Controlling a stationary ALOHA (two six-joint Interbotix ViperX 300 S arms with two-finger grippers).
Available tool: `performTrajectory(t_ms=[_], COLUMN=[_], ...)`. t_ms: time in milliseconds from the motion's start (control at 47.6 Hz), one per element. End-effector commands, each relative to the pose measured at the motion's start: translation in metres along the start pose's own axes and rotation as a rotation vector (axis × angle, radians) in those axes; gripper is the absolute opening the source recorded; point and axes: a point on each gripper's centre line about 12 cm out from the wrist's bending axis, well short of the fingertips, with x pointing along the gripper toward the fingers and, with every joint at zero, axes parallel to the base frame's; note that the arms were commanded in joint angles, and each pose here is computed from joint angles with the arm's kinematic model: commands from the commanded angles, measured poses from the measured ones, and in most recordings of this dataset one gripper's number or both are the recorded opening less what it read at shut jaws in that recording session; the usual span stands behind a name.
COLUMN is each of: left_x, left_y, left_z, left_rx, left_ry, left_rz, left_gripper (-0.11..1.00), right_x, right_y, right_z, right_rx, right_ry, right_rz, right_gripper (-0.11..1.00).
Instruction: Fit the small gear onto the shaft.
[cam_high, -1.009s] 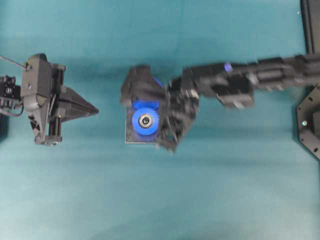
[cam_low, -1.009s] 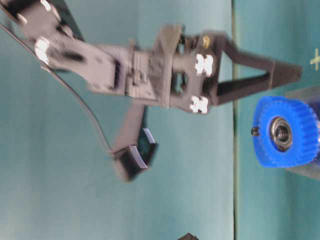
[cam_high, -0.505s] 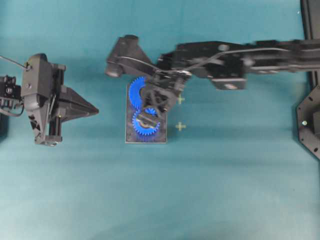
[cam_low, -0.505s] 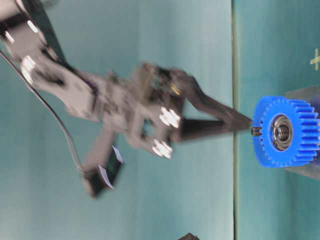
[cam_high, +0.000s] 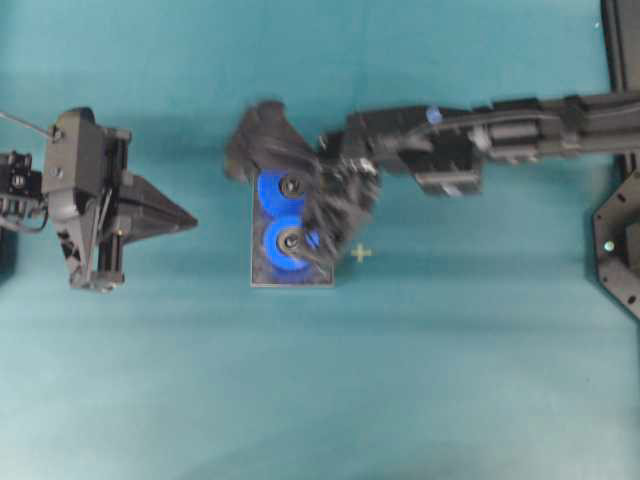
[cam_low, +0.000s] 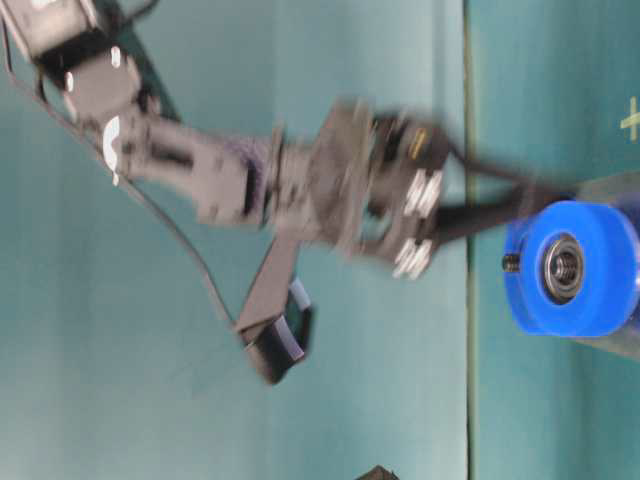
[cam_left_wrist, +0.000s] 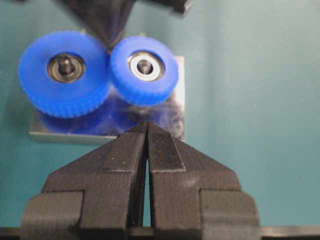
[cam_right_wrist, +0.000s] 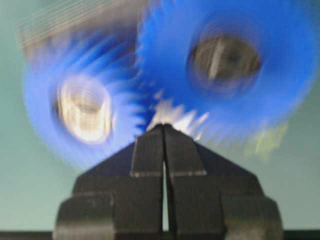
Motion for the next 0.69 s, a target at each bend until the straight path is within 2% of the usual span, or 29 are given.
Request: performTrajectory(t_ms=[0, 105, 231, 399, 673], left_x=[-0.001, 0.0, 0.001, 0.001, 0.002], left_y=[-0.001, 0.0, 0.0, 0.001, 0.001], left_z=[0.009, 0.008, 0.007, 0.007, 0.007], left_rx=[0.0, -0.001, 0.0, -0.001, -0.003], left_ry=[-0.029, -0.025, -0.02, -0.023, -0.031], left_rz=[-0.002, 0.0, 0.001, 0.004, 0.003], left_gripper=[0.0, 0.0, 0.0, 0.0, 0.0], right_x=[-0.033, -0.053, -0.066, -0.057, -0.037], right_y=[0.021, 0.017, 0.003, -0.007, -0.003], right_z=[-0.013, -0.016, -0.001, 0.027, 0.048], right_rx=[-0.02, -0.001, 0.024, 0.037, 0.018], right_ry=[-0.047, -0.081, -0.164, -0.229, -0.215], right_rz=[0.036, 0.038, 0.029, 0.036, 0.028], right_gripper=[0.0, 0.0, 0.0, 0.0, 0.0])
